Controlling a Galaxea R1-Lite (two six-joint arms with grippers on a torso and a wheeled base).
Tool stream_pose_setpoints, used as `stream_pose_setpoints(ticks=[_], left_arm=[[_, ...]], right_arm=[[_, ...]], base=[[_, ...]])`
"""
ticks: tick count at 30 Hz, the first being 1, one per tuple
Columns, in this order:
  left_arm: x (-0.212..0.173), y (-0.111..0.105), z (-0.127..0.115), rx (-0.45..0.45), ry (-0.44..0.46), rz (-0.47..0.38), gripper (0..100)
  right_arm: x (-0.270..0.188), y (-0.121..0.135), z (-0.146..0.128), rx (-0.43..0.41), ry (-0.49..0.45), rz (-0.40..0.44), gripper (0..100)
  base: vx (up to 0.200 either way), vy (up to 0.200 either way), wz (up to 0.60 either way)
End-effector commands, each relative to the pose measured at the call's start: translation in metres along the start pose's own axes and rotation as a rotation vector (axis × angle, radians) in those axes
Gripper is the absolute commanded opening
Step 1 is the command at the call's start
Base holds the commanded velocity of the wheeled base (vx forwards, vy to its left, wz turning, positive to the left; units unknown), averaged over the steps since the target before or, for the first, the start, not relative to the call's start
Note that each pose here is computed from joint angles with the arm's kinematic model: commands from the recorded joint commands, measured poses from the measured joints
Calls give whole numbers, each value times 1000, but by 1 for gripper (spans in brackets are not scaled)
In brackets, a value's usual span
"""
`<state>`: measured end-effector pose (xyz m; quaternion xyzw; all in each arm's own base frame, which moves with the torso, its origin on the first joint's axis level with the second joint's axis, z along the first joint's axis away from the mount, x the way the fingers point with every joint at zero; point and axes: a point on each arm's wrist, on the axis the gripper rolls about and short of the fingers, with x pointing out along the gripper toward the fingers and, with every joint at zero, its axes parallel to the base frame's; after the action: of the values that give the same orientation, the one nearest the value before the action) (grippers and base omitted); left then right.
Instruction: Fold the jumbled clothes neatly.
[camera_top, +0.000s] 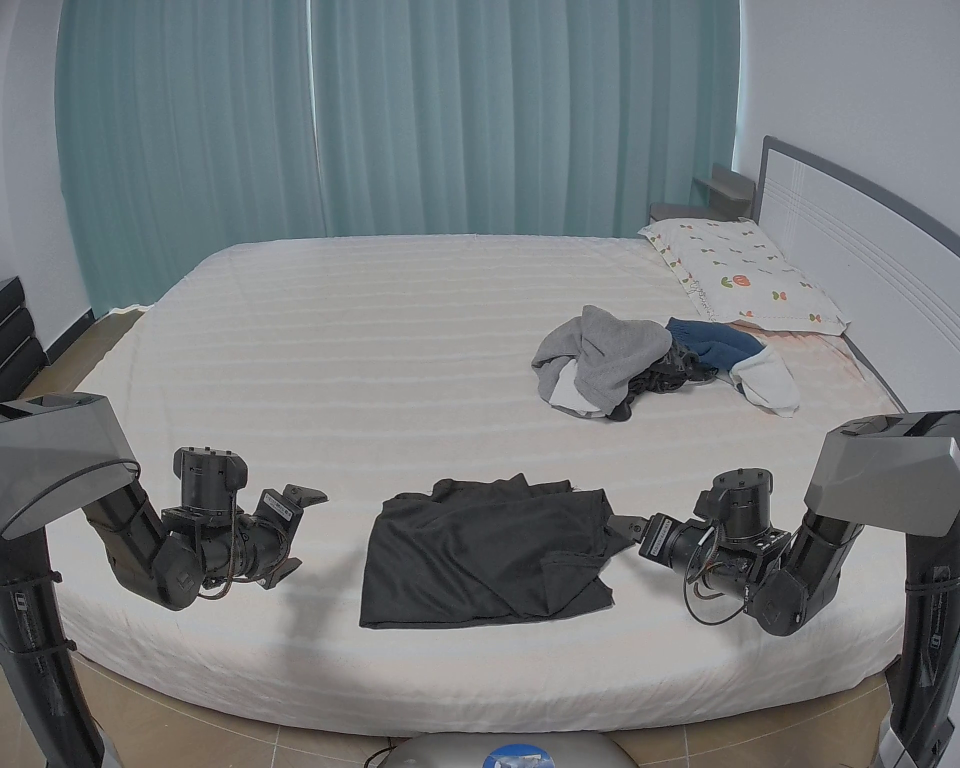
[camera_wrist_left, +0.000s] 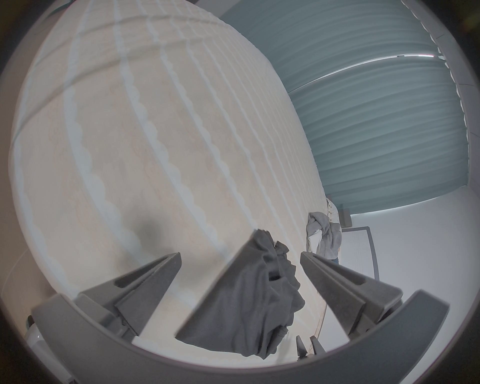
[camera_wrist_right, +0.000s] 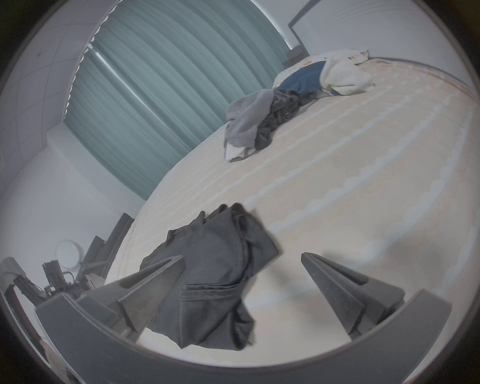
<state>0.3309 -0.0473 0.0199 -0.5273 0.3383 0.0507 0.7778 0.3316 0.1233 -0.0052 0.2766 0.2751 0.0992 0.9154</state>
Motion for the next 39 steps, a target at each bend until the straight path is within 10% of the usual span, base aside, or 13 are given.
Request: stream_pose_setpoints(ticks=[1, 15, 39], left_arm=[[1, 1, 0, -1, 1, 4, 100], [3, 4, -3, 29, 8, 16, 100], [4, 4, -3, 31, 8, 18, 100]], right_arm=[[4, 12, -7, -62, -18, -15, 100], [4, 6, -32, -309, 28, -176, 100], [-55, -52, -16, -480, 193, -434, 100]], base=[[0, 200, 0], [0, 86, 0], [0, 0, 0]])
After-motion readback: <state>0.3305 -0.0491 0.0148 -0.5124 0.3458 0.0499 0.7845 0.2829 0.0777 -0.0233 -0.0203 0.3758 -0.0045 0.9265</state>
